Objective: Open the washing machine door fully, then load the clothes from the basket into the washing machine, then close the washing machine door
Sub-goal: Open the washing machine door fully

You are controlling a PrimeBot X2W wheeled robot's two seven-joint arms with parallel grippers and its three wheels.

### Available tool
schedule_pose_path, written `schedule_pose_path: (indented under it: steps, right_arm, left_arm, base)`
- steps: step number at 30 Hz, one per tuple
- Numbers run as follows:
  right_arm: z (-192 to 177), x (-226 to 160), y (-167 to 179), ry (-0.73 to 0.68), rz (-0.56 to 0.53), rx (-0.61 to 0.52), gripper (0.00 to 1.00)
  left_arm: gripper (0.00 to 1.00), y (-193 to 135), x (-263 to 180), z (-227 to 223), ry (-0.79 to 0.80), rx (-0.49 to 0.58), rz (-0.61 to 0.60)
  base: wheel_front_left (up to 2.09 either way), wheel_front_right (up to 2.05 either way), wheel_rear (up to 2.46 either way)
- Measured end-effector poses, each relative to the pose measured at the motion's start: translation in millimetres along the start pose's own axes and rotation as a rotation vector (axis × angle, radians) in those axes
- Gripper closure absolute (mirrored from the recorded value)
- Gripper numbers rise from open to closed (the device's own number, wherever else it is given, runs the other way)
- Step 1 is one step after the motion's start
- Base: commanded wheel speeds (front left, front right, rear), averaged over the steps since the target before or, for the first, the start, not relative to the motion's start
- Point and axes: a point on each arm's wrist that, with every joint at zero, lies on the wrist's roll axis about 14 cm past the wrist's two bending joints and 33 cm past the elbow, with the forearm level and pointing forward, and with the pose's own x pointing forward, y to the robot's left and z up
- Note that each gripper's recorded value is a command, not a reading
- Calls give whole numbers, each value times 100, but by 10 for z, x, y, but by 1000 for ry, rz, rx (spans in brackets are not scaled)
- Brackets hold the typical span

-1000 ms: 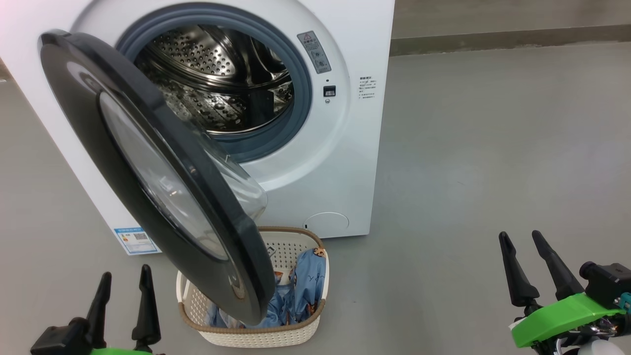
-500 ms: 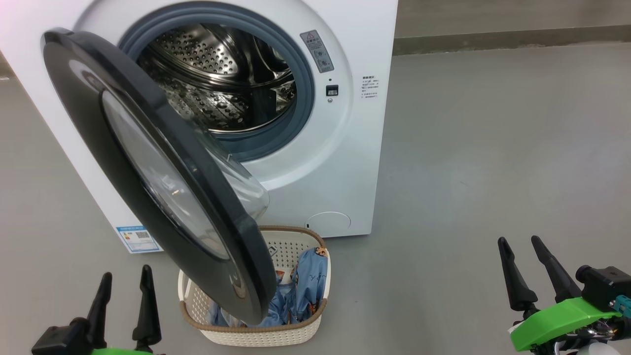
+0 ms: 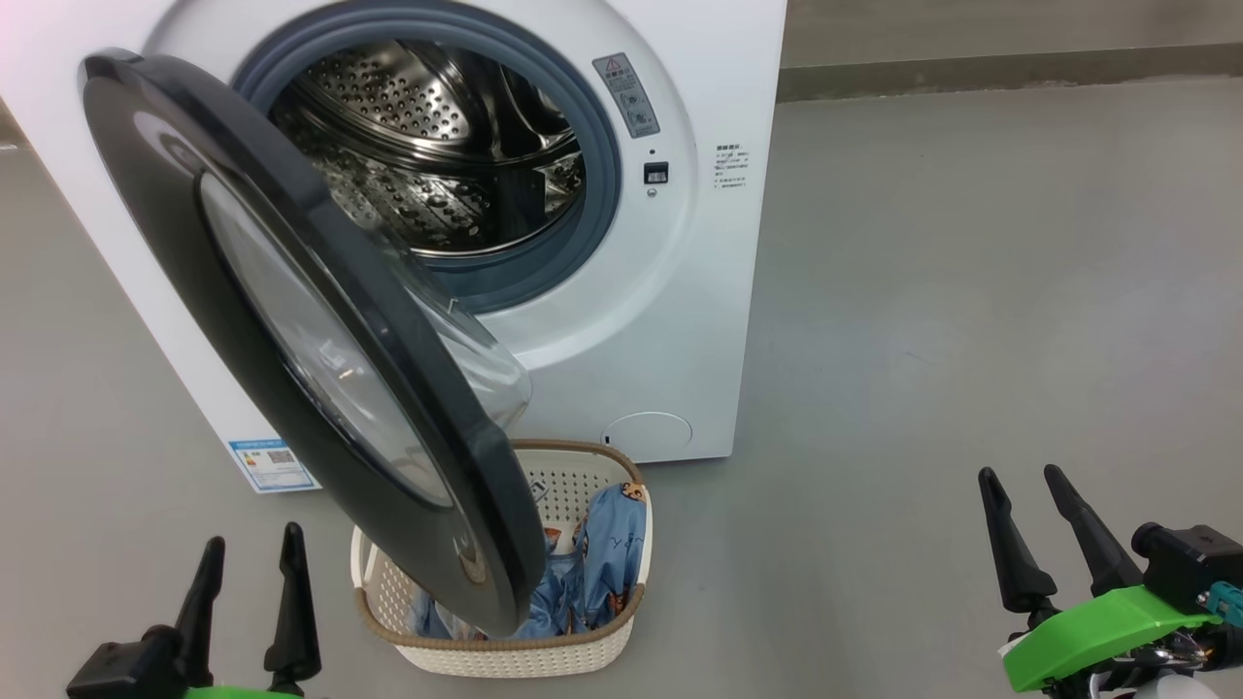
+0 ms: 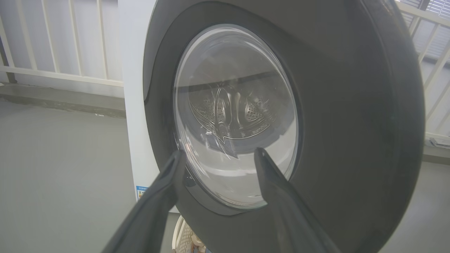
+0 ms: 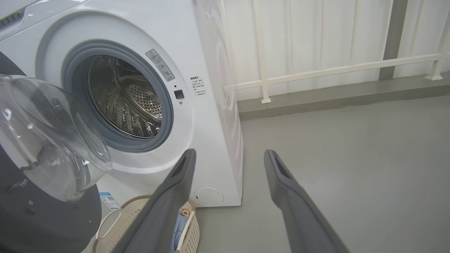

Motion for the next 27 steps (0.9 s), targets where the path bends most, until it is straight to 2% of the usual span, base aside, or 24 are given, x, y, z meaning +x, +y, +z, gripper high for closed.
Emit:
schedule_pose_path:
  steps: [11,12,13,14,17,18,27]
  right_arm:
    - [-20,-2,3,5,-2,4,0]
    - [-23,-2,2,6,-3,4,0]
    - [-24,-2,3,6,-3,5,0]
    - [-25,-2,4,6,-3,5,0]
    - [-26,-1,12,5,-2,8,0]
    - [-26,-1,14,5,-2,8,0]
    - [-35,0,18,9,0,1,0]
  left_arm:
    - [0,16,-2,-10,6,8,-2]
    - [3,17,-3,-11,6,9,-2]
    - [15,17,-4,-12,6,9,-2]
    - [38,18,-5,-14,6,9,-2]
    - [97,16,-6,-15,7,6,-2]
    - [100,16,-6,-16,7,3,-2]
    - [100,-7,-3,45,-19,1,-10]
  base:
    - [0,0,0]
    - [0,0,0]
    - [0,0,0]
    - [0,0,0]
    - [0,0,0]
    - [0,0,0]
    - [0,0,0]
